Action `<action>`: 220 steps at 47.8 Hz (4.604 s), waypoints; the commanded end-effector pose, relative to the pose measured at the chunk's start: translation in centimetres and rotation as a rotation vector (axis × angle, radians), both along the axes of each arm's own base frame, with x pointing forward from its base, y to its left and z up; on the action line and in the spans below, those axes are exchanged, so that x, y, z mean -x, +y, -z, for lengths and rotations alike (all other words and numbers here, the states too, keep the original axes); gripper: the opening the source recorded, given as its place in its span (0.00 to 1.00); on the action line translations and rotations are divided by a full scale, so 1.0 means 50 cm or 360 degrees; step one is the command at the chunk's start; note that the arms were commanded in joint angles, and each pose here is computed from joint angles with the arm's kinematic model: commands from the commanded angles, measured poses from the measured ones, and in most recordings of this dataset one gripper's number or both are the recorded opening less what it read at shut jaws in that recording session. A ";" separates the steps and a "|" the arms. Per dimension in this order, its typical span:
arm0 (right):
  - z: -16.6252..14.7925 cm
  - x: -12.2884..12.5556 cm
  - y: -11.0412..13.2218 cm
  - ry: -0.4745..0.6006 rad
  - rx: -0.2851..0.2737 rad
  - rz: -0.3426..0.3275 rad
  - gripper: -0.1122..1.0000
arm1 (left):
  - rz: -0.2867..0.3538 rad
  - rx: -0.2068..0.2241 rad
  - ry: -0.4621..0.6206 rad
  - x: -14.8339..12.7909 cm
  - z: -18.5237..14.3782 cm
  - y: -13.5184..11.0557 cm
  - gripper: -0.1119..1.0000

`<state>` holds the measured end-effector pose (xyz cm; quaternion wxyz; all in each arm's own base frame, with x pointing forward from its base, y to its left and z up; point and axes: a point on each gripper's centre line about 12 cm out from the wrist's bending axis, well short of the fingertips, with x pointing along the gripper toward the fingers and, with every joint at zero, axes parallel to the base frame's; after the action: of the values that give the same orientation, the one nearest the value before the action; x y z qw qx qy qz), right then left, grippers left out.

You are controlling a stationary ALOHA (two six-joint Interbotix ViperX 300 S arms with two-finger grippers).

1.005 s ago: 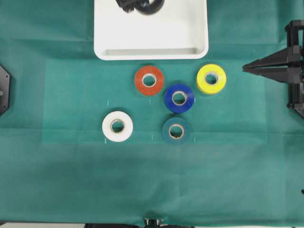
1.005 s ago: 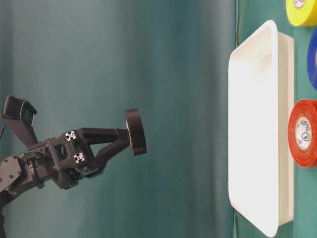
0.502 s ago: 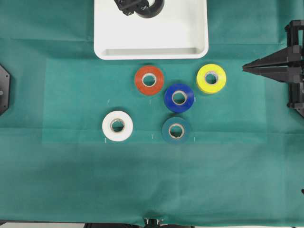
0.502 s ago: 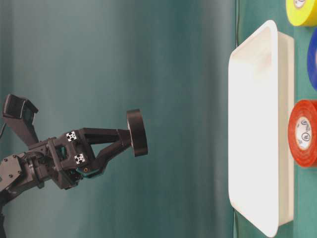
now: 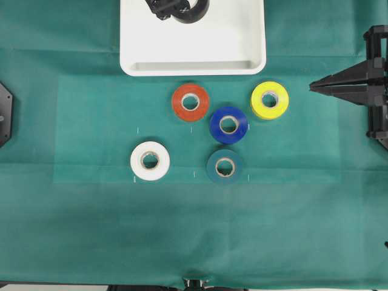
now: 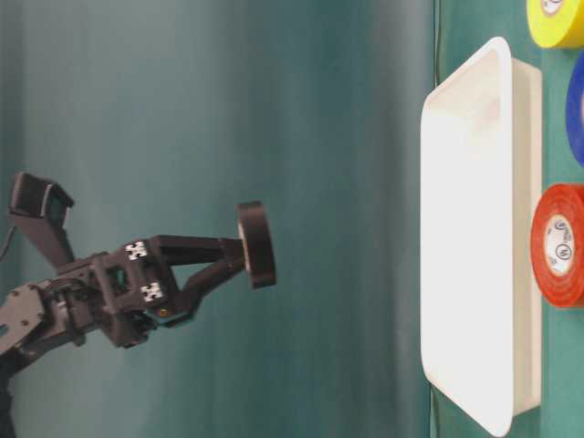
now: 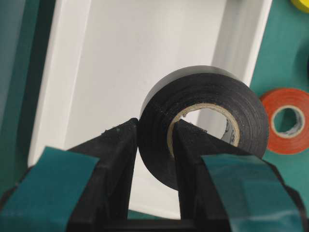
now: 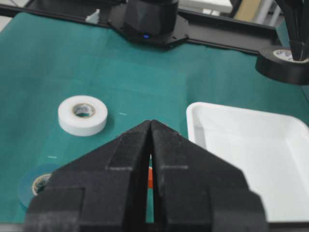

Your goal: Pick up the tape from a random location and place it into the white case.

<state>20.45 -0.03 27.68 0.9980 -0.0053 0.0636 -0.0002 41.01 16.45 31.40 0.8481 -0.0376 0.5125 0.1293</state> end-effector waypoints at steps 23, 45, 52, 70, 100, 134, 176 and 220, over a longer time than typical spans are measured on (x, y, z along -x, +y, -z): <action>-0.021 -0.006 0.000 -0.0039 0.0000 0.0000 0.10 | -0.0037 0.0004 0.0014 -0.014 0.151 0.030 0.27; -0.021 -0.006 0.000 -0.0037 0.0000 0.0000 0.10 | -0.0129 -0.0005 -0.0001 0.000 0.265 0.083 0.27; -0.020 -0.006 0.000 -0.0034 0.0000 0.0000 0.10 | -0.0133 0.0005 0.0014 -0.005 0.296 0.087 0.27; -0.014 -0.009 0.000 -0.0017 0.0000 0.0000 0.10 | -0.0160 0.0029 0.0054 -0.007 0.345 0.101 0.27; -0.016 -0.009 -0.001 -0.0022 0.0000 0.0002 0.10 | -0.0131 0.0029 0.0062 -0.009 0.342 0.088 0.76; -0.018 -0.009 0.000 -0.0029 0.0000 0.0000 0.10 | -0.0129 0.0009 0.0031 0.003 0.241 0.084 0.98; -0.019 -0.010 -0.001 -0.0027 0.0005 0.0002 0.10 | -0.0121 -0.0023 -0.0049 0.059 0.047 0.048 0.98; -0.019 -0.010 -0.001 -0.0029 0.0002 0.0002 0.10 | -0.0107 -0.0026 -0.0058 0.065 0.025 0.035 0.98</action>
<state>20.63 -0.03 27.53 0.9977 -0.0060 0.0682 -0.0001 38.13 18.44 28.17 0.8398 -0.0561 0.5167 0.1567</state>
